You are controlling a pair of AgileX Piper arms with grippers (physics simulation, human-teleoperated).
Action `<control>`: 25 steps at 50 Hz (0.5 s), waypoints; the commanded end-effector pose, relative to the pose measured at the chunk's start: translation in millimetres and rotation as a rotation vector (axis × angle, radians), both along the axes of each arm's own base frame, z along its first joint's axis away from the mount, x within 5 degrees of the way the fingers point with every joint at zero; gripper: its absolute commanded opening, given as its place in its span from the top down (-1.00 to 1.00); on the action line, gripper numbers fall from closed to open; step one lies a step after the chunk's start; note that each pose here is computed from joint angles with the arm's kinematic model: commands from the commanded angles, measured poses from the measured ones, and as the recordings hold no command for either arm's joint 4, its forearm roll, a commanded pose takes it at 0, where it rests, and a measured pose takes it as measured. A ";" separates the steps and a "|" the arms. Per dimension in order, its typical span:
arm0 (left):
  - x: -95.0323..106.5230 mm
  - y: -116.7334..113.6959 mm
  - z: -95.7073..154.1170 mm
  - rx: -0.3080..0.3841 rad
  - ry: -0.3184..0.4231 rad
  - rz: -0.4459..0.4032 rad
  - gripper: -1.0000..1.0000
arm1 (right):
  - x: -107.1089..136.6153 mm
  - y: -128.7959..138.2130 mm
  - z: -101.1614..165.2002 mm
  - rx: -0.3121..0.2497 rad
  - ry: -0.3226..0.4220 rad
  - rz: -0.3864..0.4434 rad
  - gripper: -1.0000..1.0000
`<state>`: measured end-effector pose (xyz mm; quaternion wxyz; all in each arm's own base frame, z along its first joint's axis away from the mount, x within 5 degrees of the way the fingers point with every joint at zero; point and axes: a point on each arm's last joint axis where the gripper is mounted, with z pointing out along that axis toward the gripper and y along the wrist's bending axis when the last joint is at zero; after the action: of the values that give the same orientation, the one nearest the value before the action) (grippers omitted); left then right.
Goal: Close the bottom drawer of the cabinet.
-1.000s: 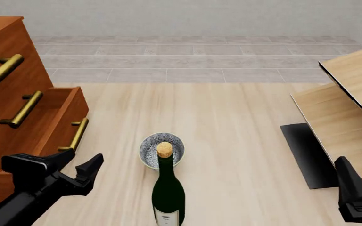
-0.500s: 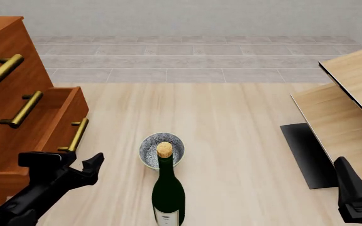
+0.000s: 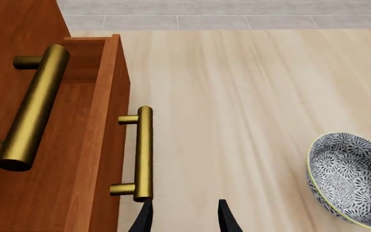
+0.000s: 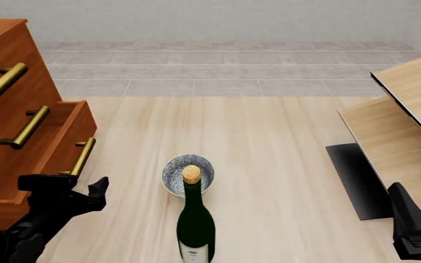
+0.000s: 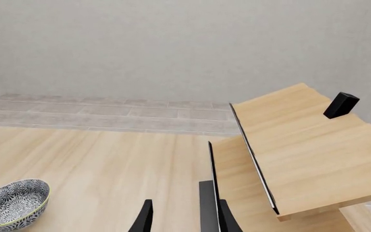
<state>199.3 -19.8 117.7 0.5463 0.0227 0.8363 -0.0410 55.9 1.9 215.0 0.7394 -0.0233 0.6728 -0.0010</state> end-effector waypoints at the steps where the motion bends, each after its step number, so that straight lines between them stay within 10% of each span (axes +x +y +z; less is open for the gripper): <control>1: 2.4 14.4 -3.7 0.038 0.002 0.058 -1.00 | 0.0 0.1 -0.2 -0.004 -0.002 0.002 -1.00; 25: 1.5 31.2 -9.5 0.129 -0.011 0.103 -1.00 | 0.0 0.3 0.0 -0.004 -0.002 0.005 -1.00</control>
<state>201.0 0.5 111.6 0.5519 0.0255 0.8334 0.0143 55.9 2.0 215.1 0.7402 -0.0258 0.6719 -0.0013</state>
